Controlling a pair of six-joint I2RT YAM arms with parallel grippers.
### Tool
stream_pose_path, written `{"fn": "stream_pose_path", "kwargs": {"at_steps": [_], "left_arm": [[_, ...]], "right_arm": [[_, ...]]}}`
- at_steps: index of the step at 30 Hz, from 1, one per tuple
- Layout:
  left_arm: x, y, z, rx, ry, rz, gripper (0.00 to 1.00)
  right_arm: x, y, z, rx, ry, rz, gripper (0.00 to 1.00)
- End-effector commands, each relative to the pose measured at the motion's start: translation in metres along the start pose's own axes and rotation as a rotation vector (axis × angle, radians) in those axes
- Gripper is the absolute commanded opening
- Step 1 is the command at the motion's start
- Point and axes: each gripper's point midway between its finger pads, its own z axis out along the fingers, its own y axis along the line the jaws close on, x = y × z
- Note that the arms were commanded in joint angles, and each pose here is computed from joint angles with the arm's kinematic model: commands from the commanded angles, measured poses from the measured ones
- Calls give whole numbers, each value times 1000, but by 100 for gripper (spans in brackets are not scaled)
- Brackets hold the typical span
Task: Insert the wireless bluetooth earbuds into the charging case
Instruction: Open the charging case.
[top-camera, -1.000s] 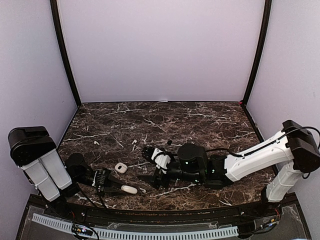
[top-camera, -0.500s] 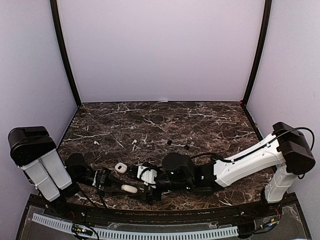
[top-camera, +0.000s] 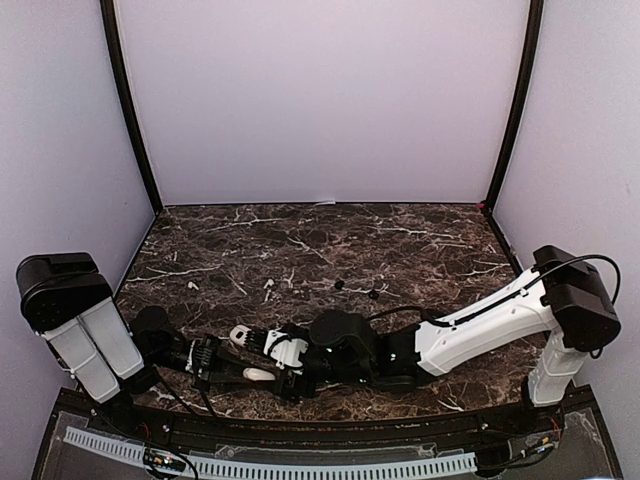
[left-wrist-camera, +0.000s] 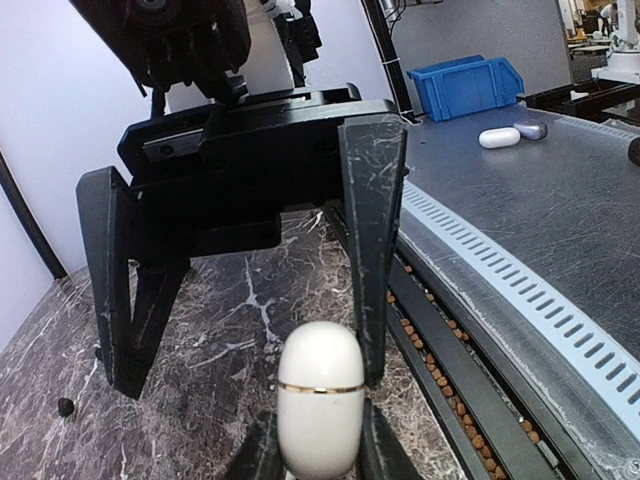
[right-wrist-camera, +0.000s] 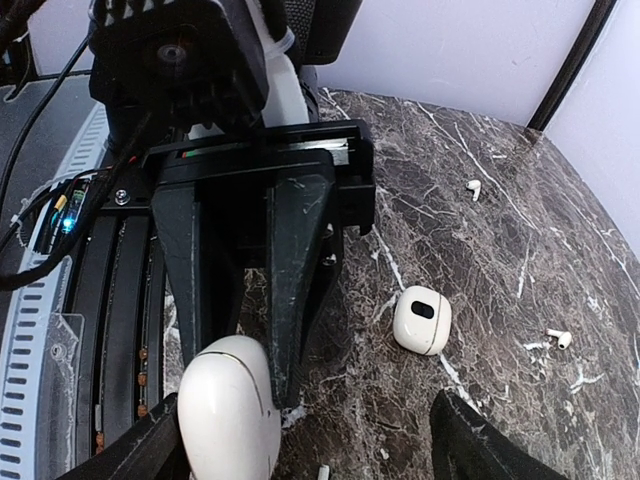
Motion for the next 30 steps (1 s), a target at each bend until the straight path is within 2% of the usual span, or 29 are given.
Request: {"fn": "stream_pose_path", "kwargs": {"at_steps": [1, 6, 13, 15, 20, 30], "left_arm": [[-36, 4, -2, -3, -119, 195, 0], [-36, 3, -2, 3, -120, 194, 0], [-36, 3, -2, 5, -122, 195, 0], [-36, 3, -1, 7, -121, 193, 0], [-36, 3, -1, 3, -120, 192, 0], [-36, 4, -1, 1, -119, 179, 0]], "right_arm": [[-19, -20, -9, 91, -42, 0, 79], [-19, -28, -13, 113, -46, 19, 71], [-20, -33, -21, 108, -59, 33, 43], [-20, -32, -22, 102, -60, 33, 39], [-18, -29, -20, 79, -55, 31, 35], [-15, -38, -20, 124, -43, 44, 35]]}}
